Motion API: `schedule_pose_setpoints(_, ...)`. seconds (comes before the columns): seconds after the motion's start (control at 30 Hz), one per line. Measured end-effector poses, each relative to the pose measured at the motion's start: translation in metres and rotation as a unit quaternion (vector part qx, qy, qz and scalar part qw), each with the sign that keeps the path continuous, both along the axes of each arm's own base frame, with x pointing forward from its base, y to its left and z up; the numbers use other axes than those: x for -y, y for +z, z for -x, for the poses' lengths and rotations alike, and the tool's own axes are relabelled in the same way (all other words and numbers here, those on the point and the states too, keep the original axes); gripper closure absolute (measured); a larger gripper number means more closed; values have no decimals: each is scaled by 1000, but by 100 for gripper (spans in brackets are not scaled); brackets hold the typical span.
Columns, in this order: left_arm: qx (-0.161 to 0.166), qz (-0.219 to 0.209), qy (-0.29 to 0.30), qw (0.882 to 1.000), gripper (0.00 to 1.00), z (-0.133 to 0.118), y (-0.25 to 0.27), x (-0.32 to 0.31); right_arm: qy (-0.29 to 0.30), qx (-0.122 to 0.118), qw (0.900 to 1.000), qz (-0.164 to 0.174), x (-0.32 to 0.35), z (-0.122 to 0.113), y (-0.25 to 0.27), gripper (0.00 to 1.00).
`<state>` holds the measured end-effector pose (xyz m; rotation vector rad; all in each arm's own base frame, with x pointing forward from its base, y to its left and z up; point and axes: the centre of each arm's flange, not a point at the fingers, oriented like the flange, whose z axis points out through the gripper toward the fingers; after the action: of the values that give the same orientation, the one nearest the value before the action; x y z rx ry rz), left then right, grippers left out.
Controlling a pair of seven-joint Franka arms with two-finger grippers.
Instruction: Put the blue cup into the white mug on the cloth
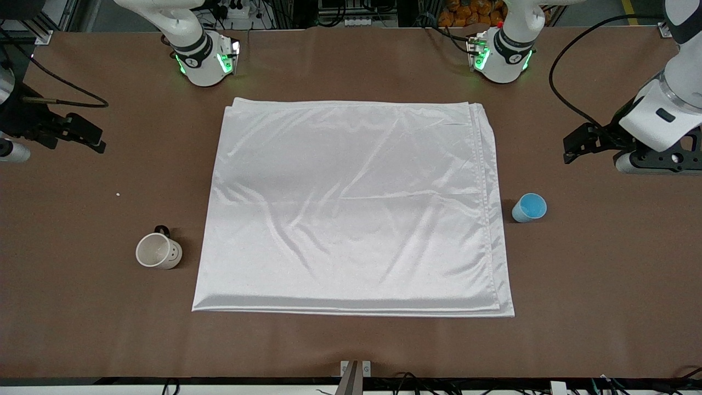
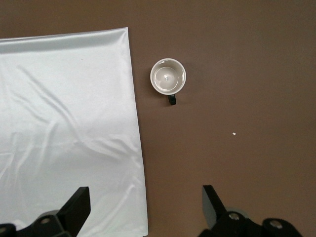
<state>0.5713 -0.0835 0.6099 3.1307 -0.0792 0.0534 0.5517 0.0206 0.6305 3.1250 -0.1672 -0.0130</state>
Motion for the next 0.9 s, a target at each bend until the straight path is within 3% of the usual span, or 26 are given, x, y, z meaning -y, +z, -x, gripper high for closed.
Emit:
schedule_pose_setpoints(0.67, 0, 0, 0, 1000, 0, 0, 0, 0, 1, -2, 1000, 1, 5, -1, -2, 0)
schedule_pose_setpoints(0.9, -4, 0, 1, 1000, 0, -1, -4, 0, 2, -33, 999, 1, 5, -11, -35, 0)
